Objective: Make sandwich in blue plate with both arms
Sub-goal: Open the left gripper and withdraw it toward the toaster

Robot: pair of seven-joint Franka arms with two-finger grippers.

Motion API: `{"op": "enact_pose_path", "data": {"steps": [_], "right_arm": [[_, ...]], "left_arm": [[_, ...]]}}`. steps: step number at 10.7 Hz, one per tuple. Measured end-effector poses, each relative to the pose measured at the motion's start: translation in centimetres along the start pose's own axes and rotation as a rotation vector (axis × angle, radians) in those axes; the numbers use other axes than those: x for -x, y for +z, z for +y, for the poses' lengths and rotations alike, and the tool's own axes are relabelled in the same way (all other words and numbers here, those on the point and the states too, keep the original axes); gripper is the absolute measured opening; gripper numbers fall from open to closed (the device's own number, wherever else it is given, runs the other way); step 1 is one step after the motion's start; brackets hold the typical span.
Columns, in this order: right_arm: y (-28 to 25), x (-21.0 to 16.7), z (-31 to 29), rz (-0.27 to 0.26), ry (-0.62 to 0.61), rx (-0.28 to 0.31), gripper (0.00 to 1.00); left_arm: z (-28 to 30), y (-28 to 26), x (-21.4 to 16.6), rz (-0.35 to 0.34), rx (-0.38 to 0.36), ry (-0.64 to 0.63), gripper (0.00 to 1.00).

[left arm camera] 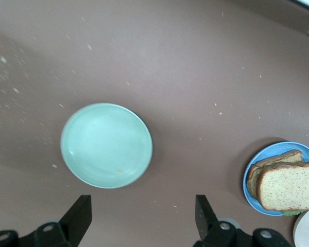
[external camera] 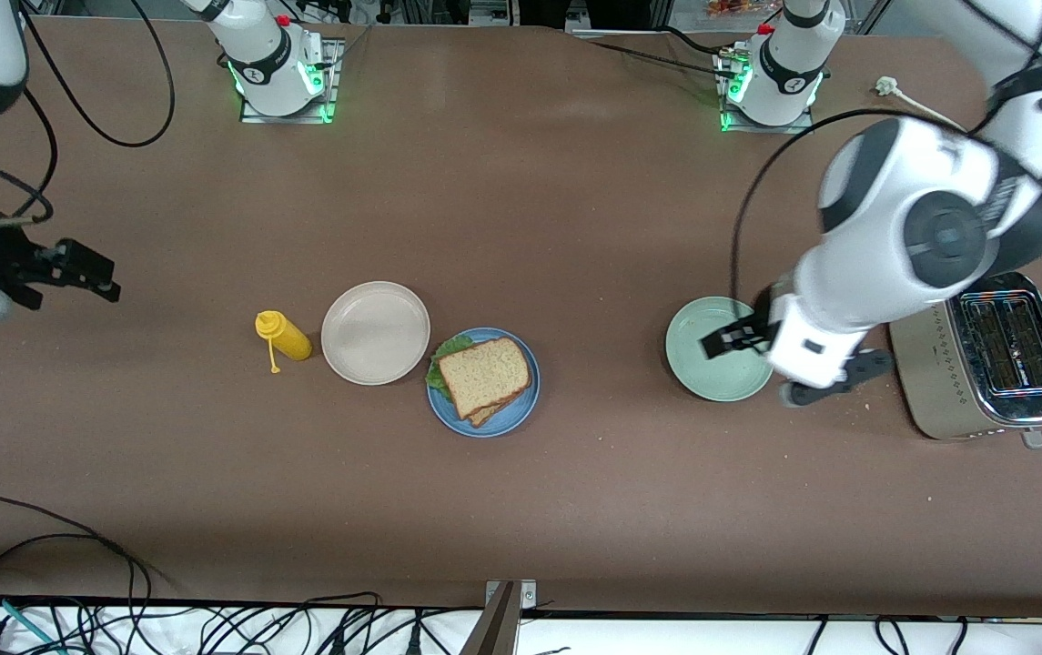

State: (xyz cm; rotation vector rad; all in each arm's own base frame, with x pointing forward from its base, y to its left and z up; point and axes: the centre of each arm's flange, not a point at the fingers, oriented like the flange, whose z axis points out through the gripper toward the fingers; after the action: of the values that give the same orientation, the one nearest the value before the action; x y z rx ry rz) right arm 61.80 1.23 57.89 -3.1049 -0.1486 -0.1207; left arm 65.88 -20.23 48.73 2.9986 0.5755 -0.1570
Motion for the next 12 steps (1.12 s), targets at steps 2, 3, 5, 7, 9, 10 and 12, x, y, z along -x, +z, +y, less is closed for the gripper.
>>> {"op": "enact_pose_path", "data": {"steps": [2,3,5,7,9,10,12], "right_arm": [[-2.9,1.8,-2.1,-0.002,0.026,0.003,1.0],[-3.3,2.4,-2.6,-0.004,0.029,0.002,1.0],[-2.5,2.6,-2.5,-0.022,0.038,0.001,1.0],[-1.7,2.6,-2.3,-0.026,0.041,0.003,1.0],[-1.1,2.5,-2.6,-0.022,0.026,0.041,1.0],[-1.1,2.4,-3.2,-0.021,0.023,0.057,1.0],[-1.1,2.4,-3.7,-0.018,0.022,0.062,1.0]], "left_arm": [[-5.1,-3.7,-1.9,0.02,0.002,0.066,0.89],[-7.6,-5.1,-2.7,0.029,0.001,0.098,0.89],[-11.6,-6.6,-4.4,0.073,-0.059,0.153,0.89],[-12.9,-6.8,-5.1,0.098,-0.12,0.22,0.89],[-14.0,-7.0,-5.6,0.098,-0.127,0.24,0.93],[-14.5,-7.1,-5.8,0.098,-0.127,0.239,1.0],[-15.2,-7.3,-6.1,0.102,-0.126,0.234,1.0]]}}
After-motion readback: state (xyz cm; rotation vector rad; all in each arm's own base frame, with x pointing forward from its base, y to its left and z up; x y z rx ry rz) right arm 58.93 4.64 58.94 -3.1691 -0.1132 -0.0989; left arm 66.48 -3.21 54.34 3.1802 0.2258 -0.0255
